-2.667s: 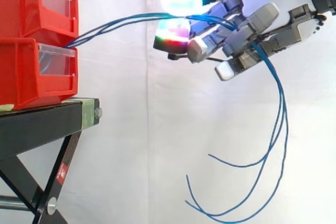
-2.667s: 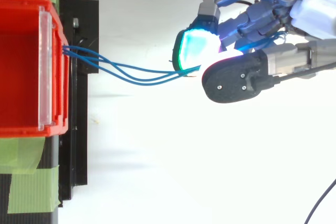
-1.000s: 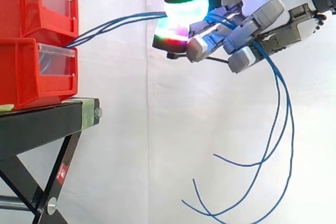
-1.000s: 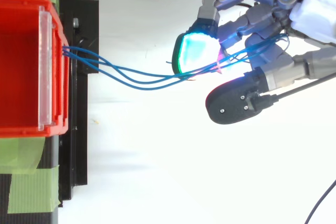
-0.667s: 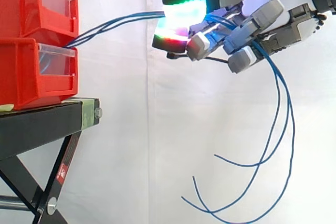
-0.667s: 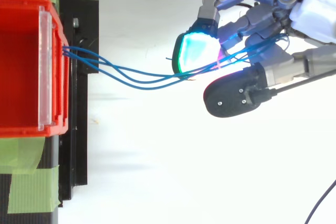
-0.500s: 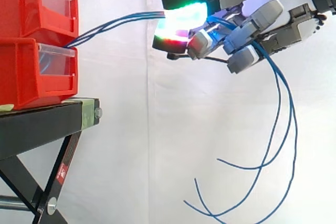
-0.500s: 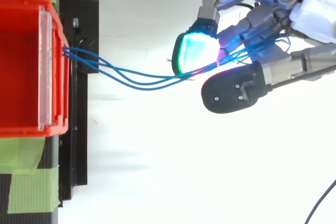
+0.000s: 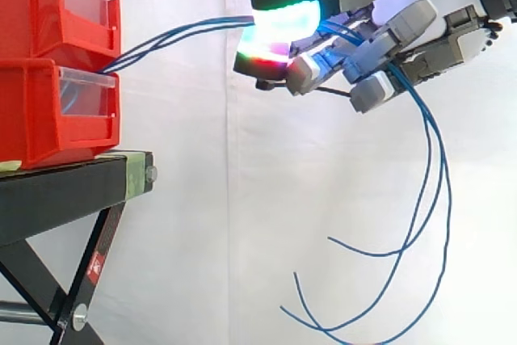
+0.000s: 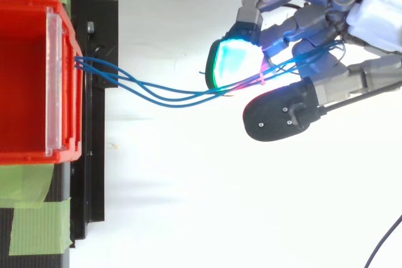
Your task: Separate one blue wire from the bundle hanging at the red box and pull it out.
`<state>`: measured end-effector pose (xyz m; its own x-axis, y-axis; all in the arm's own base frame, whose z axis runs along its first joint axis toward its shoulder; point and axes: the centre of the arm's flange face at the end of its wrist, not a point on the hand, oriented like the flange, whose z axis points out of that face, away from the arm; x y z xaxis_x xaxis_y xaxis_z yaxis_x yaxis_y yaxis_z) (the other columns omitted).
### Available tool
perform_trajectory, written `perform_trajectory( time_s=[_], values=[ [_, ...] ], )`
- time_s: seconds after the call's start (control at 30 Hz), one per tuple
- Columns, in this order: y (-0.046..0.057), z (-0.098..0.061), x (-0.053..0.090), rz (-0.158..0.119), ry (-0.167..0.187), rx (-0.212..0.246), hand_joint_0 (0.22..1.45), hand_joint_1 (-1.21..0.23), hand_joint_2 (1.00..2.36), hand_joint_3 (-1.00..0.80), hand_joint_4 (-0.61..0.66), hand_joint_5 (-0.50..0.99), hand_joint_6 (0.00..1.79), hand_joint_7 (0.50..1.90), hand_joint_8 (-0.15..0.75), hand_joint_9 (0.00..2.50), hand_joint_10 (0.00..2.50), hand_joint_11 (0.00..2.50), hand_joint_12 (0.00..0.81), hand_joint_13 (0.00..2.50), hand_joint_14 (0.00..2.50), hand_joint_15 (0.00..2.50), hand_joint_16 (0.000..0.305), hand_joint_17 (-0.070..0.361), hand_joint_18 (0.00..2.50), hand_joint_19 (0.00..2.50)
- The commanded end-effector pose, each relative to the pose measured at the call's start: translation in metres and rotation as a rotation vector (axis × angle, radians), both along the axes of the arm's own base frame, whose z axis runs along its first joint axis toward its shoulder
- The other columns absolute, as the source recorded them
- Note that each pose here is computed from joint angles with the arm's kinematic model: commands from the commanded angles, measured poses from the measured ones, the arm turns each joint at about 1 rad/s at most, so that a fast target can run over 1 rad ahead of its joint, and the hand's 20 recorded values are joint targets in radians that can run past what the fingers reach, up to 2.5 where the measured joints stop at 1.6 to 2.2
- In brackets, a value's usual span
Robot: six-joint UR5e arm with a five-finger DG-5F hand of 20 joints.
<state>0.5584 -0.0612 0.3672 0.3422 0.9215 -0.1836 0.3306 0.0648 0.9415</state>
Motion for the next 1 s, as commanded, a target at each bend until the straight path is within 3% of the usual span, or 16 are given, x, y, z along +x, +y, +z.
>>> perform_trajectory(
  time_s=[0.0, 0.13, 0.27, 0.37, 0.43, 0.57, 0.7, 0.87, 0.97],
  values=[
    [0.0001, -0.0004, 0.0005, 0.0, 0.0, 0.0, 0.63, -0.83, 1.0, -0.5, 0.1, -0.26, 0.86, 1.01, 0.254, 0.78, 0.0, 1.68, 0.277, 1.21, 2.5, 0.41, 0.039, 0.089, 1.13, 1.28],
    [0.0, 0.0004, 0.0, 0.0, 0.0, 0.0, 0.57, -0.7, 1.0, -0.5, 0.12, -0.26, 0.85, 1.01, 0.272, 0.83, 0.0, 1.68, 0.279, 1.22, 2.5, 0.38, 0.042, 0.095, 1.15, 1.26],
    [0.0008, -0.0003, -0.0002, 0.001, 0.002, 0.0, 0.63, -0.65, 1.0, -0.5, 0.12, -0.26, 0.85, 1.02, 0.263, 0.86, 0.0, 1.66, 0.263, 1.21, 2.5, 0.38, 0.041, 0.091, 1.14, 1.27],
    [0.0002, 0.0004, 0.0002, 0.001, -0.001, 0.001, 0.69, -0.68, 1.0, -0.49, 0.12, -0.25, 0.86, 1.0, 0.258, 0.87, 0.0, 1.67, 0.268, 1.22, 2.5, 0.39, 0.041, 0.092, 1.15, 1.27],
    [0.0001, -0.0002, -0.0001, 0.001, 0.0, 0.0, 0.73, -0.74, 1.02, -0.33, 0.11, -0.25, 0.86, 0.99, 0.257, 0.87, 0.0, 1.68, 0.267, 1.22, 2.5, 0.4, 0.041, 0.091, 1.14, 1.27],
    [0.0009, -0.0002, 0.0, 0.003, 0.0, 0.0, 0.75, -0.77, 1.03, -0.21, 0.12, -0.25, 0.87, 1.0, 0.258, 0.86, 0.01, 1.68, 0.272, 1.21, 2.5, 0.39, 0.039, 0.088, 1.12, 1.3],
    [0.001, 0.0004, 0.0003, 0.003, -0.001, 0.001, 0.71, -0.75, 1.0, -0.48, 0.11, -0.25, 0.87, 0.99, 0.255, 0.86, 0.02, 1.67, 0.263, 1.23, 2.5, 0.41, 0.039, 0.088, 1.15, 1.27],
    [0.0019, -0.001, 0.0004, 0.004, 0.002, 0.0, 0.63, -0.61, 1.0, -0.5, 0.11, -0.24, 0.87, 1.02, 0.26, 0.91, 0.0, 1.68, 0.272, 1.23, 2.5, 0.42, 0.04, 0.09, 1.16, 1.29],
    [0.0019, 0.0004, 0.0004, 0.004, -0.001, 0.001, 0.57, -0.64, 1.0, -0.5, 0.15, -0.24, 0.85, 1.04, 0.28, 0.9, 0.0, 1.67, 0.279, 1.23, 2.5, 0.4, 0.043, 0.096, 1.16, 1.29]
  ],
)
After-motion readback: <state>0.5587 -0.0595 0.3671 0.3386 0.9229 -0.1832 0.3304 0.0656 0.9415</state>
